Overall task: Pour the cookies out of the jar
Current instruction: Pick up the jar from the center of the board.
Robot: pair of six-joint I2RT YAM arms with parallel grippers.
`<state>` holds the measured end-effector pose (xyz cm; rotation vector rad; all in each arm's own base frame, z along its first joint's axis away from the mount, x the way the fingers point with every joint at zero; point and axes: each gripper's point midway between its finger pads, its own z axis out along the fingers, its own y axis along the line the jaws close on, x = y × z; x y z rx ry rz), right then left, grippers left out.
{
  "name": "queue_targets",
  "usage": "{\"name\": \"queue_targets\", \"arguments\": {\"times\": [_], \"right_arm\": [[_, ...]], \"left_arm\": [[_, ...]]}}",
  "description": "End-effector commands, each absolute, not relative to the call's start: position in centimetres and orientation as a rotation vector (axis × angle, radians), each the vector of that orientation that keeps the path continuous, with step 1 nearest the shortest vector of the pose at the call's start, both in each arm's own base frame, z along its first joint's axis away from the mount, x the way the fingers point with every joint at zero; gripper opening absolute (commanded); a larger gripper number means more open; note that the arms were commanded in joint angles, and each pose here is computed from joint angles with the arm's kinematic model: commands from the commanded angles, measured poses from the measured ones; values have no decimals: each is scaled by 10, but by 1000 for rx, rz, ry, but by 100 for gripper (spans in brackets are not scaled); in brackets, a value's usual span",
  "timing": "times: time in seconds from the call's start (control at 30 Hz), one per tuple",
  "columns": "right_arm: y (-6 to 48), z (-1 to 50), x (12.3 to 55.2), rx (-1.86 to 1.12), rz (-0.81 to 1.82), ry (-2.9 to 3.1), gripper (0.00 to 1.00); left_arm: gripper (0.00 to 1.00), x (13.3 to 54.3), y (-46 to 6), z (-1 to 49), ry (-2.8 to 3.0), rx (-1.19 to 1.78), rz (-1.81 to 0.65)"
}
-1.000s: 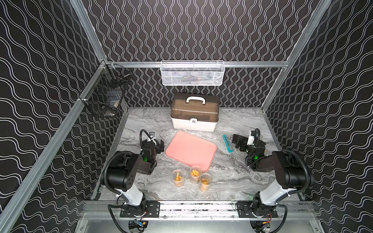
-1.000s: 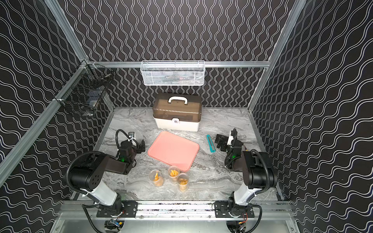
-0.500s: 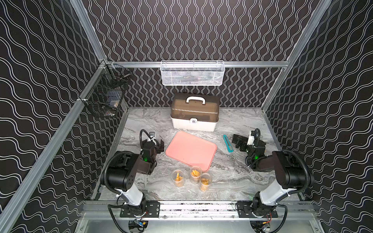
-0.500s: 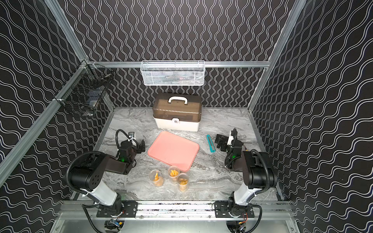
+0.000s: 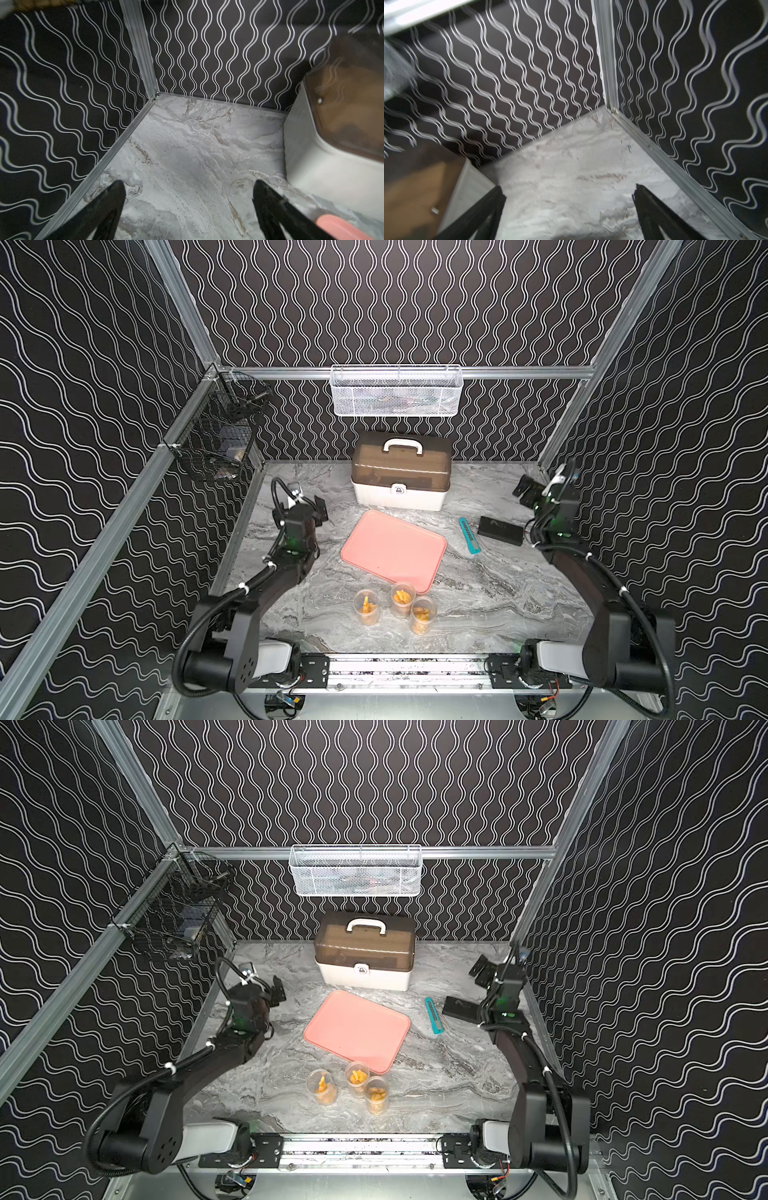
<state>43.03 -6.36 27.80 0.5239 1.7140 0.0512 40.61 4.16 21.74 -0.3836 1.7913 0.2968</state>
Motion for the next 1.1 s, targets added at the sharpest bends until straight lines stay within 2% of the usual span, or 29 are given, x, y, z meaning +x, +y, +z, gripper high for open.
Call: {"name": "queue_targets", "arguments": {"times": [0.0,0.17,0.37,0.6,0.83,1.07], "right_arm": [[-43,251,412,613,205,1916,100],[25,263,403,497,629,2075,100],[103,276,355,220,702,2283,100],[145,268,279,97,947,2412,100],[157,237,219,39,873,2633,100],[174,213,180,-183,606,2810,100]], "left_arm": [[99,382,44,197,2043,-476,313],[99,374,-10,217,2253,-376,-43],[99,327,-69,245,2351,-223,-472],[99,269,-118,277,2350,-75,-855],[99,225,-140,276,2448,76,-894],[99,208,-145,262,2491,56,-920]]}}
